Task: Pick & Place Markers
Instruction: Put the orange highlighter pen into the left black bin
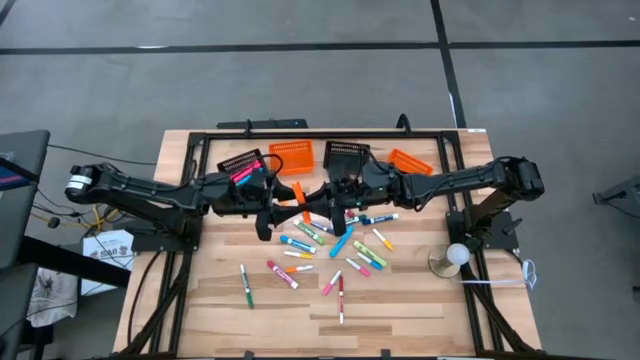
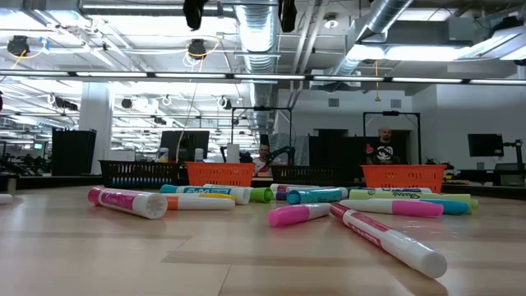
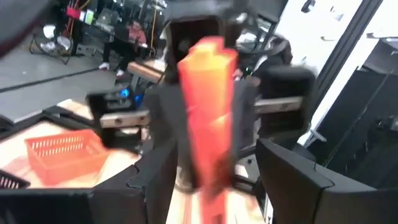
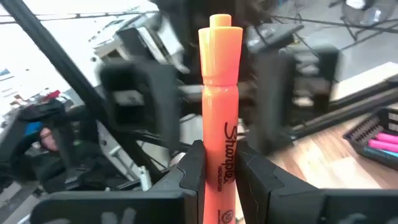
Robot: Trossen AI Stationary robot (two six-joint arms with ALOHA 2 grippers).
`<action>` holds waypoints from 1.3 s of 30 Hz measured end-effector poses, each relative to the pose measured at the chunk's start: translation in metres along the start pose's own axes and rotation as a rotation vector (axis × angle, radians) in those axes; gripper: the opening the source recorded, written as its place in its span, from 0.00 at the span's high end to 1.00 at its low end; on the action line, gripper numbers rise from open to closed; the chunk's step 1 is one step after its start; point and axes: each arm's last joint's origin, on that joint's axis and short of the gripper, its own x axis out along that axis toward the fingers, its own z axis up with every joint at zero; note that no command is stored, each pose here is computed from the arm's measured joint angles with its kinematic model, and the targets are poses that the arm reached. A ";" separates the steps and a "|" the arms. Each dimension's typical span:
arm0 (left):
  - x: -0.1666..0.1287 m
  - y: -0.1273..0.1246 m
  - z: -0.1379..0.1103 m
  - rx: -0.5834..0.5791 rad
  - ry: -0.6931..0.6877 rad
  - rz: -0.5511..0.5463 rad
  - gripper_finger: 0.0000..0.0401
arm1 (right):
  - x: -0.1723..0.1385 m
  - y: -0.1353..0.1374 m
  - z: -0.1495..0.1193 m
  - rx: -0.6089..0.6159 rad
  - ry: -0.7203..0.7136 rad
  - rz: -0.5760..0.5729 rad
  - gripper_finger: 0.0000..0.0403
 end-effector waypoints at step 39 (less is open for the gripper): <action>0.003 0.003 -0.002 -0.039 0.021 -0.023 0.86 | 0.018 -0.011 -0.016 0.042 0.026 0.048 0.87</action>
